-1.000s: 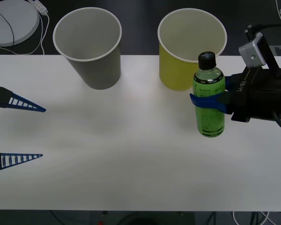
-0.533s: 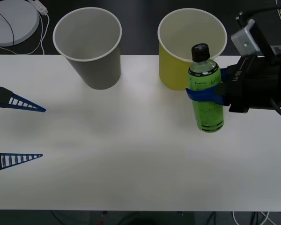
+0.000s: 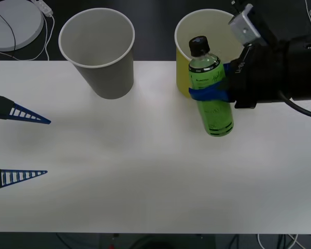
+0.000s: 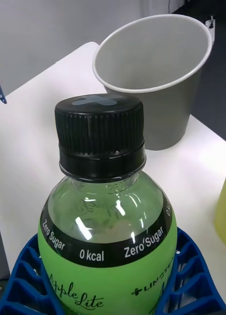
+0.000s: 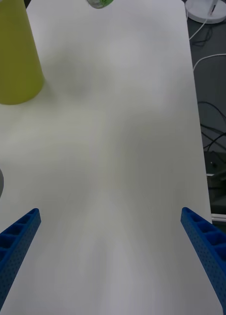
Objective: Put the can into the green bin and the plastic bottle into the gray bin
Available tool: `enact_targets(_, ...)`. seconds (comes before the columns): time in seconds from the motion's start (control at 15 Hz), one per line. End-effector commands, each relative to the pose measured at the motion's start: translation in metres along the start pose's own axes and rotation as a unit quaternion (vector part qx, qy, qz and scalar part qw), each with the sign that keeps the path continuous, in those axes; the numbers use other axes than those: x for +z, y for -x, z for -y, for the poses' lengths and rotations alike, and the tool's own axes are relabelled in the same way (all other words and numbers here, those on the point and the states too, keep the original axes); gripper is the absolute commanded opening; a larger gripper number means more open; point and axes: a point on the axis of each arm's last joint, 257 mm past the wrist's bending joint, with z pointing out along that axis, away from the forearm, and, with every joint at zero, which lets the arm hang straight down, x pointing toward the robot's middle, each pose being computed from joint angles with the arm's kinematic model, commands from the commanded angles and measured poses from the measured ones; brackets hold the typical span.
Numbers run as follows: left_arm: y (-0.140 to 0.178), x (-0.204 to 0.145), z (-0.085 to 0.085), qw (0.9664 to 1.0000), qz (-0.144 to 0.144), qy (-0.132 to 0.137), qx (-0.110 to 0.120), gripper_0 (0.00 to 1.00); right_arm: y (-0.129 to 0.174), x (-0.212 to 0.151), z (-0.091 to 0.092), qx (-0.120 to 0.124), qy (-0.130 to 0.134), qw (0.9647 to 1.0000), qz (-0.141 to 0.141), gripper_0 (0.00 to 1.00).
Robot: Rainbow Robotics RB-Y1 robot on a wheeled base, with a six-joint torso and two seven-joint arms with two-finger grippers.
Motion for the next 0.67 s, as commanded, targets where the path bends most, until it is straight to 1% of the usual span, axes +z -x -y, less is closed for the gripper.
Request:
enact_targets(0.07, 0.0, 0.0, 0.0, 1.0, 0.0, 0.0, 0.0, 1.0, 0.013, 0.003, 0.0, -0.012, 0.004, 0.9999, -0.008, 0.0)
enact_targets(0.33, 0.0, 0.0, 0.0, 1.0, 0.0, 0.0, 0.0, 1.0, 0.042, 0.007, 0.0, -0.031, 0.013, 0.9994, -0.004, 0.0)
enact_targets(0.4, 0.0, 0.0, 0.0, 1.0, 0.0, 0.0, 0.0, 1.0, 0.051, 0.009, 0.0, -0.032, 0.015, 0.9994, 0.003, 0.0)
enact_targets(0.6, 0.0, 0.0, 0.0, 1.0, 0.0, 0.0, 0.0, 1.0, 0.069, 0.014, 0.0, -0.037, 0.02, 0.9991, 0.012, 0.0)
enact_targets(0.67, 0.0, 0.0, 0.0, 1.0, 0.0, 0.0, 0.0, 1.0, 0.075, 0.016, 0.0, -0.032, 0.02, 0.9992, 0.014, 0.0)
